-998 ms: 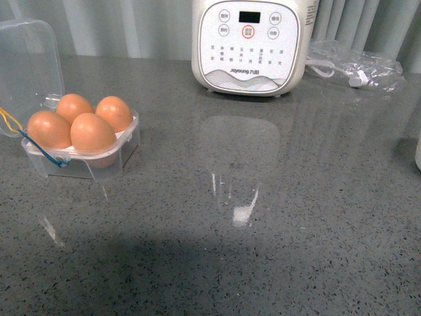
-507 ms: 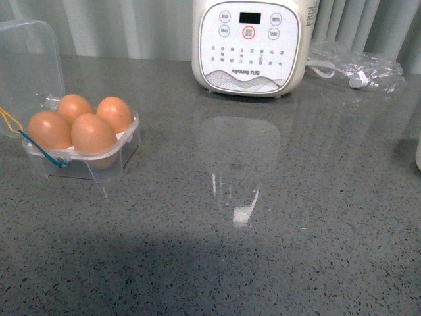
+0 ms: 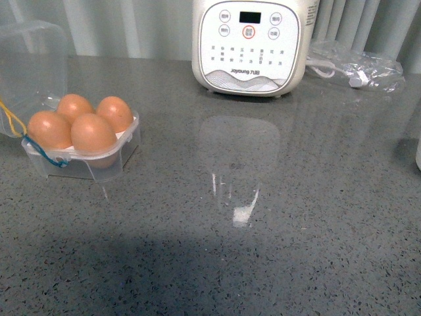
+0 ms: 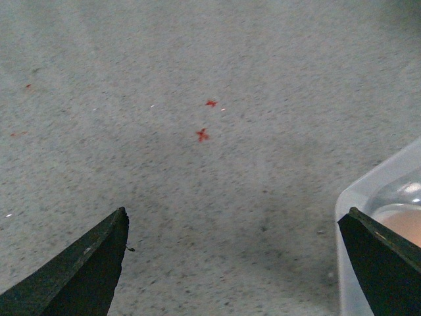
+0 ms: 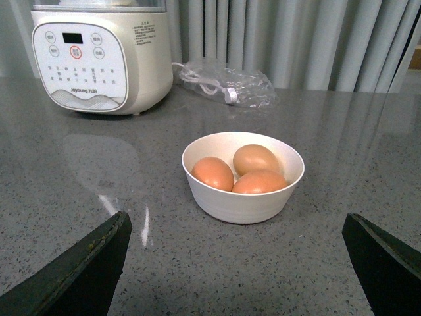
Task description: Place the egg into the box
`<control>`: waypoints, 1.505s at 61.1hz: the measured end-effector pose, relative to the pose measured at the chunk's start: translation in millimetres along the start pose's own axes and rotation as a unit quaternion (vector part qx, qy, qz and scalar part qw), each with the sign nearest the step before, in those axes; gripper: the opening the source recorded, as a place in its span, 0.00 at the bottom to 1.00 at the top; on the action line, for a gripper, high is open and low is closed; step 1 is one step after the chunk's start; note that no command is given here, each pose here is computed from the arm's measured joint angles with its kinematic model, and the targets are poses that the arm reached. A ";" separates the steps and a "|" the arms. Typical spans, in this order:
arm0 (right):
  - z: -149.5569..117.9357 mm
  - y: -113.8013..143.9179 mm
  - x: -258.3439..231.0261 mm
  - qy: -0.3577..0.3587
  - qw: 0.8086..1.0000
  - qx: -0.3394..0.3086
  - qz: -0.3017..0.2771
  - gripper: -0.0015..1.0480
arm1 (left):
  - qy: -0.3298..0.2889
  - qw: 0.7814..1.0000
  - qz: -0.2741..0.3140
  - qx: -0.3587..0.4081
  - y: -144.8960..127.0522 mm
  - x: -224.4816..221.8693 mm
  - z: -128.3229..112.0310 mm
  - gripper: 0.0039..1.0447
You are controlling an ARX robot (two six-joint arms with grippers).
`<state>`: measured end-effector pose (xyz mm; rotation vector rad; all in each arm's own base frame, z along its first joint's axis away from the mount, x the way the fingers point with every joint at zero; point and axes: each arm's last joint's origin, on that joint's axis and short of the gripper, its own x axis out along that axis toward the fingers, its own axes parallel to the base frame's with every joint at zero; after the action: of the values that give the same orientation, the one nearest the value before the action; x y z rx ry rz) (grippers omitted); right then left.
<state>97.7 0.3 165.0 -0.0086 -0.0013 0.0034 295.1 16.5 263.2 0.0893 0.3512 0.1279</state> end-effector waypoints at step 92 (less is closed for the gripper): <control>0.0 0.0 0.0 0.000 1.000 0.000 0.000 0.93 | -0.169 0.982 -0.077 -0.040 -9.8 -122.5 -58.2 0.25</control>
<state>97.6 0.3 165.0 -0.0086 -0.0017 0.0034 161.9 -6.6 248.9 0.0028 0.0120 -0.0279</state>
